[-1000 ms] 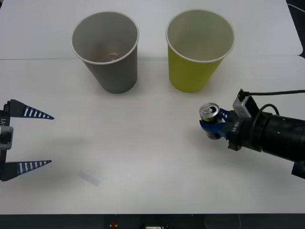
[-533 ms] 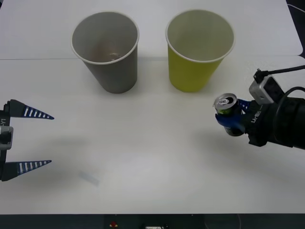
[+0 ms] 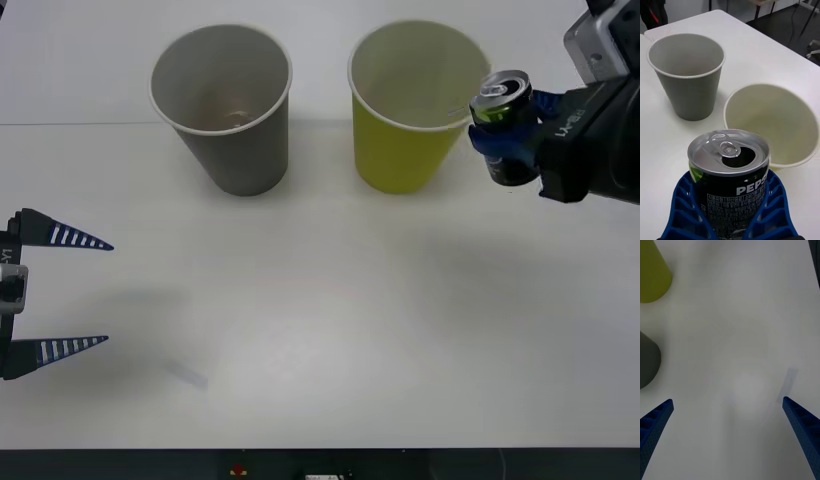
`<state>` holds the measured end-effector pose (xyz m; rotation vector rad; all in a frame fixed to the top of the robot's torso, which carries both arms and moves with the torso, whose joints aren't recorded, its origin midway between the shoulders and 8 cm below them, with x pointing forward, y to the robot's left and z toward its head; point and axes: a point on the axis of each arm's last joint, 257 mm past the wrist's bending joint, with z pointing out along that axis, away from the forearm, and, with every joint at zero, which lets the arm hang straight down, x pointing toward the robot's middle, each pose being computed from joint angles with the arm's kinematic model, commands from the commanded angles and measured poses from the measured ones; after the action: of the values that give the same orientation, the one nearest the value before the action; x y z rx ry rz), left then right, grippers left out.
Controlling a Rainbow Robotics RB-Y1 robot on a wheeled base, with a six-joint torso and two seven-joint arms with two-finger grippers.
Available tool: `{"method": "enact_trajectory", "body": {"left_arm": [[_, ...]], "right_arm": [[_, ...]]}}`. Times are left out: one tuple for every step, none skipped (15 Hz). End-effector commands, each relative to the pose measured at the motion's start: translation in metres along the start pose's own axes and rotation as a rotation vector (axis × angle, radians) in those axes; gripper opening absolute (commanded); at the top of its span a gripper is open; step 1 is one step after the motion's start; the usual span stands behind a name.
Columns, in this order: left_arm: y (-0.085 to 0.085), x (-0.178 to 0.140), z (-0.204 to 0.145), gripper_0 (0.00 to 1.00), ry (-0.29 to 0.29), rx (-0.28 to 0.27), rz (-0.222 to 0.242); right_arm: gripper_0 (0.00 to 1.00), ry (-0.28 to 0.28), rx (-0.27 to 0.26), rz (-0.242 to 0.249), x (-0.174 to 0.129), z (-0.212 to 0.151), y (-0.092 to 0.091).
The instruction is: Put the can into the green bin and the plastic bottle into the gray bin
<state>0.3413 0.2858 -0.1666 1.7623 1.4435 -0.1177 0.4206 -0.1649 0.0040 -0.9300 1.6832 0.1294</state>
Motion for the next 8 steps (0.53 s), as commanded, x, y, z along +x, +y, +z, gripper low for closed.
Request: {"method": "enact_trajectory", "body": {"left_arm": [[0.0,0.0,0.0,1.0,0.0,0.0,0.0],[0.0,0.0,0.0,1.0,0.0,0.0,0.0],[0.0,0.0,0.0,1.0,0.0,0.0,0.0],[0.0,0.0,0.0,1.0,0.0,0.0,0.0],[0.0,0.0,0.0,1.0,0.0,0.0,0.0],[0.0,0.0,0.0,1.0,0.0,0.0,0.0],[0.0,0.0,0.0,1.0,0.0,0.0,0.0],[0.0,0.0,0.0,1.0,0.0,0.0,0.0]], "right_arm": [[0.0,-0.009,0.012,-0.003,-0.019,0.008,-0.024],[0.0,-0.011,0.012,0.002,-0.025,0.013,-0.032],[0.0,-0.012,0.011,0.011,-0.031,0.018,-0.04],[0.0,-0.009,0.011,0.024,-0.037,0.026,-0.051],[0.0,-0.006,0.013,0.034,-0.043,0.032,-0.061],[0.0,0.002,0.022,0.04,-0.048,0.038,-0.071],[0.0,0.019,0.042,0.042,-0.054,0.048,-0.084],[0.0,0.037,0.055,0.05,-0.059,0.057,-0.094]]}}
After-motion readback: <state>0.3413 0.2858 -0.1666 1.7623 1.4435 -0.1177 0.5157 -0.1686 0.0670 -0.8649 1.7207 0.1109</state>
